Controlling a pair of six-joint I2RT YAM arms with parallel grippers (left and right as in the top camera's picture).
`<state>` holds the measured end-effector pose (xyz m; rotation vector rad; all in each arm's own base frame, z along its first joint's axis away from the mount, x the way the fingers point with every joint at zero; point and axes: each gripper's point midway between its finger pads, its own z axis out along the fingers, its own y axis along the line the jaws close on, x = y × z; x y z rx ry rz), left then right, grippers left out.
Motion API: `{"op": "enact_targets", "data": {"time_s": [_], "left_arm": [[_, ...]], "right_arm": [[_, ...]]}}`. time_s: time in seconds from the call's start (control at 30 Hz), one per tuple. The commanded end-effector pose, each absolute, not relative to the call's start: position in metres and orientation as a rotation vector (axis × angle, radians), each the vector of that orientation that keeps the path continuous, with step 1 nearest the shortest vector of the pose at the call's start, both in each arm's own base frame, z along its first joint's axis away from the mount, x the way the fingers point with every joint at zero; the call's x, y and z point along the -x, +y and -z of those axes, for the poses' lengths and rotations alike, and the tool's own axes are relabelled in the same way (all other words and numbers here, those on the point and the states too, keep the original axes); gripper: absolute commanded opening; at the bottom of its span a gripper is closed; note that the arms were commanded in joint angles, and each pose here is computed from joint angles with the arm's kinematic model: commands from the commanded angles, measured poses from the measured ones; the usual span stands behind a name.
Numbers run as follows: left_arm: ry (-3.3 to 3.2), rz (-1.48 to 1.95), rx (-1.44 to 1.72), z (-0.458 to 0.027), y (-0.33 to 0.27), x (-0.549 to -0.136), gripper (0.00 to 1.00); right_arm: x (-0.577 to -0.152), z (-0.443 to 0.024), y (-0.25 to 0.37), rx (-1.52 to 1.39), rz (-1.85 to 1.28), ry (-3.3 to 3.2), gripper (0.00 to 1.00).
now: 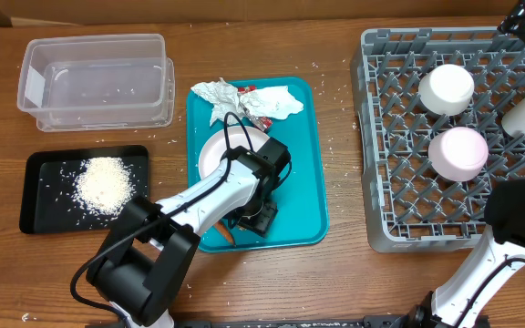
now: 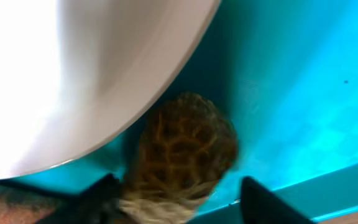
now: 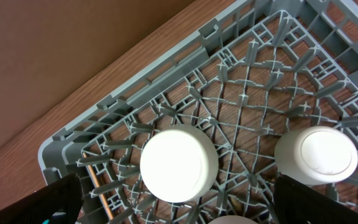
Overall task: Sort waste into correct bins and load items into the dishwasher
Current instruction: 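Carry the brown food piece to the black tray and release it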
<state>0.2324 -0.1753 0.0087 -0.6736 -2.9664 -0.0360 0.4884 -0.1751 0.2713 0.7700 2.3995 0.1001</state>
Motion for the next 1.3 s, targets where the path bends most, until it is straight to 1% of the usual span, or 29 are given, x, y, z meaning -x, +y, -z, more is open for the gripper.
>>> {"op": "enact_targets", "data": {"time_s": [0.0,0.07,0.1,0.27,0.3,0.37,0.4,0.47,0.53,0.63,0.7,0.77,0.8,0.93,0.97,1.0,1.07,1.2,1.27], "left_arm": [[-2.961,0.082,0.688,-0.005,-0.170,-0.233,0.58],[-2.965,0.104,0.690,-0.005,-0.168,-0.235,0.60],[-2.968,0.112,0.692,-0.005,-0.167,-0.235,0.63],[-2.968,0.108,0.689,-0.005,-0.167,-0.235,0.64],[-2.965,0.104,0.679,-0.006,-0.168,-0.234,0.64],[-2.965,0.092,0.651,-0.007,-0.169,-0.233,0.58],[-2.964,0.081,0.647,-0.008,-0.170,-0.233,0.57],[-2.972,0.082,0.649,-0.009,-0.171,-0.235,0.58],[-2.993,0.122,0.661,-0.008,-0.168,-0.241,0.66],[-2.995,0.132,0.747,-0.008,-0.169,-0.246,0.65],[-2.999,0.127,0.760,-0.008,-0.170,-0.248,0.60],[-2.997,0.127,0.759,-0.008,-0.170,-0.247,0.52],[-2.992,0.113,0.755,-0.008,-0.171,-0.246,0.47],[-2.957,0.063,0.744,-0.011,-0.174,-0.238,0.48],[-2.940,0.039,0.738,-0.017,-0.177,-0.235,0.41],[-2.934,0.022,0.735,-0.022,-0.180,-0.235,0.38],[-2.930,-0.001,0.733,-0.030,-0.185,-0.237,0.35],[-2.957,-0.025,0.743,-0.049,-0.194,-0.248,0.34],[-2.966,-0.029,0.746,-0.055,-0.196,-0.252,0.26]], "right_arm": [[-0.487,-0.289,-0.175,-0.757,-0.092,2.358,1.00],[-0.487,-0.289,-0.175,-0.757,-0.092,2.358,1.00],[-0.487,-0.289,-0.175,-0.757,-0.092,2.358,1.00],[-0.487,-0.289,-0.175,-0.757,-0.092,2.358,1.00],[-0.487,-0.289,-0.175,-0.757,-0.092,2.358,1.00],[-0.487,-0.289,-0.175,-0.757,-0.092,2.358,1.00],[-0.487,-0.289,-0.175,-0.757,-0.092,2.358,1.00],[-0.487,-0.289,-0.175,-0.757,-0.092,2.358,1.00],[-0.487,-0.289,-0.175,-0.757,-0.092,2.358,1.00],[-0.487,-0.289,-0.175,-0.757,-0.092,2.358,1.00],[-0.487,-0.289,-0.175,-0.757,-0.092,2.358,1.00],[-0.487,-0.289,-0.175,-0.757,-0.092,2.358,1.00],[-0.487,-0.289,-0.175,-0.757,-0.092,2.358,1.00],[-0.487,-0.289,-0.175,-0.757,-0.092,2.358,1.00],[-0.487,-0.289,-0.175,-0.757,-0.092,2.358,1.00],[-0.487,-0.289,-0.175,-0.757,-0.092,2.358,1.00],[-0.487,-0.289,-0.175,-0.757,-0.092,2.358,1.00],[-0.487,-0.289,-0.175,-0.757,-0.092,2.358,1.00],[-0.487,-0.289,-0.175,-0.757,-0.092,2.358,1.00]]}}
